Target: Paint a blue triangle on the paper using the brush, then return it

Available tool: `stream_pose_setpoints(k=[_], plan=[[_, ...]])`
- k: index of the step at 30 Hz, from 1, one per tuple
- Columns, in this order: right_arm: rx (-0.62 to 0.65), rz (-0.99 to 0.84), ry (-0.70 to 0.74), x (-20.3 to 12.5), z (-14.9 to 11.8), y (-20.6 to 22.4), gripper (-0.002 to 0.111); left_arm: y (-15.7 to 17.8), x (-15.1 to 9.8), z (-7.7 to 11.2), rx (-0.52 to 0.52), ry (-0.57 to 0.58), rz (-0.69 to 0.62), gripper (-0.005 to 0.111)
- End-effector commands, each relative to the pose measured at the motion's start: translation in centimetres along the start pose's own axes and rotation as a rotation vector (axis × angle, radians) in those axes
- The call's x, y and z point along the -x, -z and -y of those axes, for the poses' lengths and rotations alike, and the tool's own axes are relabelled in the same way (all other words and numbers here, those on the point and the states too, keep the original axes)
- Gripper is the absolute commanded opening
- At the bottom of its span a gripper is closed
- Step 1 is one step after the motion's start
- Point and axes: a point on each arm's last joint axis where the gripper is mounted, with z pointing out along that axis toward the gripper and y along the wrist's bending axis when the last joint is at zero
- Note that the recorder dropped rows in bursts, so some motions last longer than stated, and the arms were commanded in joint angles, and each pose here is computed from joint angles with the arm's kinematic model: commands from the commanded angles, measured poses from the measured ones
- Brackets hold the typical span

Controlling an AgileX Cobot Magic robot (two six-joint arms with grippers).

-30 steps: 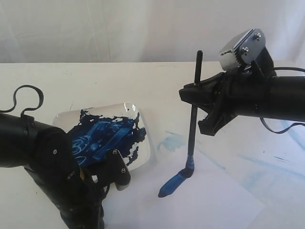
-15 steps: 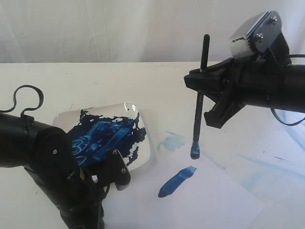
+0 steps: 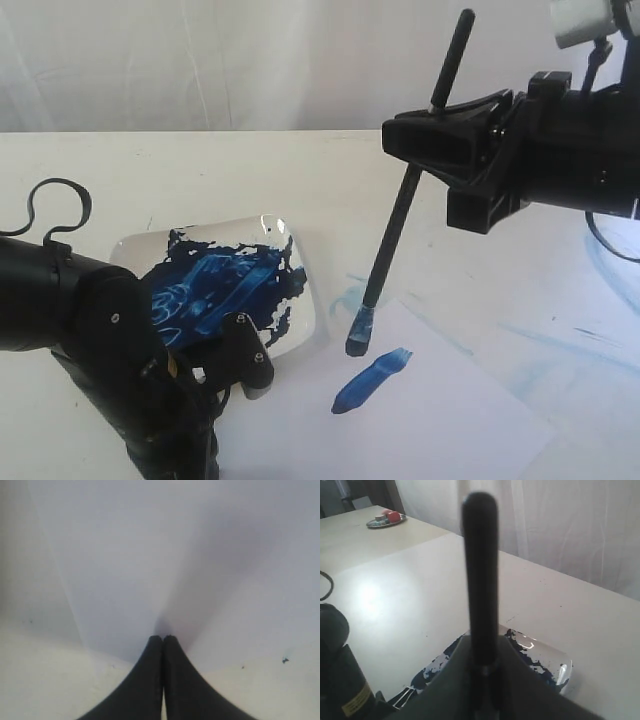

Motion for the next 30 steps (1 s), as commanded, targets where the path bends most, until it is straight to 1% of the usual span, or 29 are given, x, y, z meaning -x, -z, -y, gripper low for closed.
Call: stream_pose_setpoints(k=[1,4,7,13,19,24,27,30], plan=[[0.006,0.014,0.052,0.8,-1.1,0.3,0.0,-0.3,-0.5,0.3,-0.028,0.009,-0.039,0.0],[-0.112,-0.007,0.124,1.3,-1.7,0.9,0.0,-0.3,-0.5,0.3,-0.028,0.009,-0.039,0.0],[-0.218,0.003,0.142,2.0,-2.4,1.7,0.0,-0.3,-0.5,0.3,-0.028,0.009,-0.039,0.0],[-0.289,0.022,0.145,2.4,-3.9,1.9,0.0,-0.3,-0.5,0.3,-0.028,0.009,-0.039,0.0],[-0.374,-0.038,0.156,1.5,-4.9,0.1,0.0,-0.3,-0.5,0.3,-0.028,0.009,-0.039,0.0],[-0.392,-0.118,0.129,0.0,-6.6,-1.8,0.0,-0.3,-0.5,0.3,-0.028,0.009,-0.039,0.0],[-0.346,-0.15,0.139,-0.8,-7.7,-2.7,0.0,-0.3,-0.5,0.3,-0.031,0.011,-0.041,0.0],[-0.348,-0.168,0.11,-1.3,-8.1,-3.3,0.0,-0.3,-0.5,0.3,-0.033,0.011,-0.045,0.0]])
